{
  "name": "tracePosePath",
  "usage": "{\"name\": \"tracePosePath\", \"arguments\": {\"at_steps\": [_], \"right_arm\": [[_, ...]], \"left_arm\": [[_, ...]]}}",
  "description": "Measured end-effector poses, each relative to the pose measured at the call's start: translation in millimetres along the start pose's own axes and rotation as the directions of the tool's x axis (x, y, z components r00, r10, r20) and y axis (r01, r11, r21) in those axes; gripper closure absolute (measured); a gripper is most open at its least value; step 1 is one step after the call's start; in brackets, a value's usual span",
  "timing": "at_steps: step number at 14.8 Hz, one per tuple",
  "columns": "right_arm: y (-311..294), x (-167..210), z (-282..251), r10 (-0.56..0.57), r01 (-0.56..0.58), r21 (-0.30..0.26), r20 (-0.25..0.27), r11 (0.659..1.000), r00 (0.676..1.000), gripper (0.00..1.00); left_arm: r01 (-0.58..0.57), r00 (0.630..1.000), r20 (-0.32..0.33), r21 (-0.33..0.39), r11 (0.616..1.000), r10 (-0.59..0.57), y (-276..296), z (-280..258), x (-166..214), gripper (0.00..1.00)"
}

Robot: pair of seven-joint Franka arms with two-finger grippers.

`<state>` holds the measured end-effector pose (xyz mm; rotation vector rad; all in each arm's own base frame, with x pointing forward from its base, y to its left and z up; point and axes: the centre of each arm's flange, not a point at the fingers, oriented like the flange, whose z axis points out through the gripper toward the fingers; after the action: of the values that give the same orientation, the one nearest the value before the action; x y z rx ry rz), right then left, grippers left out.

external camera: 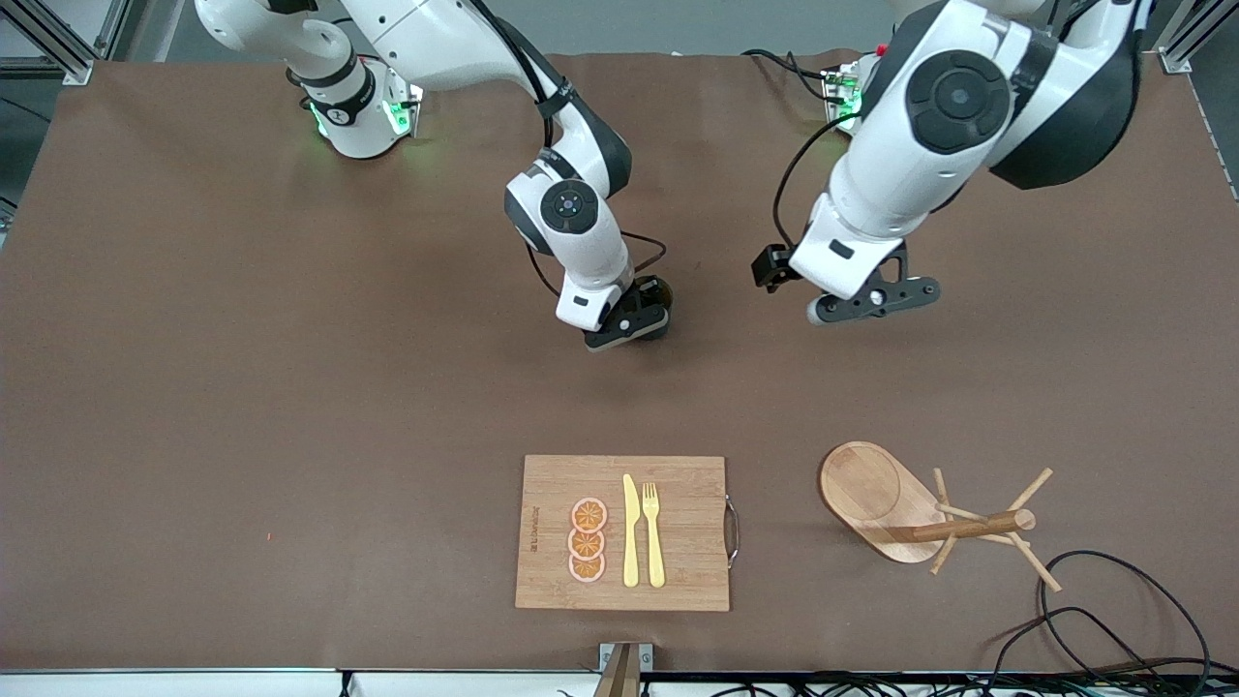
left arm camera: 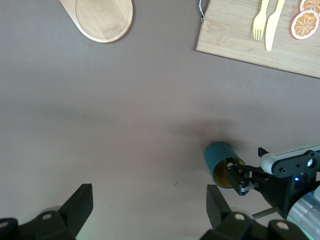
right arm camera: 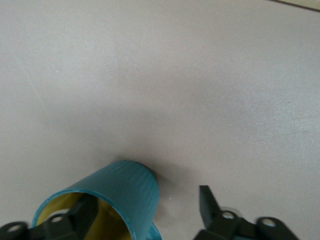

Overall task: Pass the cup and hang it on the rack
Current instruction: 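Set the mug down with the right gripper while the left gripper approaches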

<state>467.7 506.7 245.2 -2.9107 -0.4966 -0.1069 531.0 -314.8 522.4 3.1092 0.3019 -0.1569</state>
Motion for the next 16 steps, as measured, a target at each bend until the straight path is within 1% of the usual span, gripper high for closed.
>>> {"name": "tracePosePath", "arguments": {"at_steps": [1,4,7,10,12,14,16], "right_arm": [[-2.4,2.4,-6.8,-0.001,0.001,0.000,0.009,1.000,1.000,0.00],[-1.9,16.6,-53.8,0.013,-0.012,-0.007,0.055,1.000,0.998,0.00],[26.7,32.2,-118.0,0.059,-0.058,-0.015,0.091,0.998,0.994,0.00],[84.3,43.3,-162.7,0.145,-0.141,-0.038,0.137,0.989,0.980,0.00],[132.1,51.2,-181.5,0.211,-0.204,-0.057,0.154,0.977,0.965,0.00],[180.7,57.2,-196.5,0.267,-0.257,-0.085,0.157,0.963,0.951,0.00],[222.6,61.6,-210.9,0.301,-0.290,-0.094,0.147,0.952,0.942,0.00]], "left_arm": [[0.007,1.000,-0.006,0.012,1.000,-0.007,6.9,2.6,-5.1,0.00],[0.052,0.999,-0.015,0.028,0.998,-0.051,26.1,7.3,-21.8,0.00],[0.113,0.993,-0.043,0.051,0.992,-0.111,42.1,10.9,-37.1,0.00],[0.182,0.982,-0.064,0.071,0.981,-0.177,60.4,20.3,-53.3,0.00],[0.224,0.972,-0.085,0.088,0.971,-0.217,75.5,29.3,-67.0,0.00],[0.263,0.961,-0.121,0.104,0.959,-0.250,93.1,40.9,-82.6,0.00],[0.292,0.946,-0.178,0.119,0.949,-0.269,115.2,59.3,-100.2,0.00]]}}
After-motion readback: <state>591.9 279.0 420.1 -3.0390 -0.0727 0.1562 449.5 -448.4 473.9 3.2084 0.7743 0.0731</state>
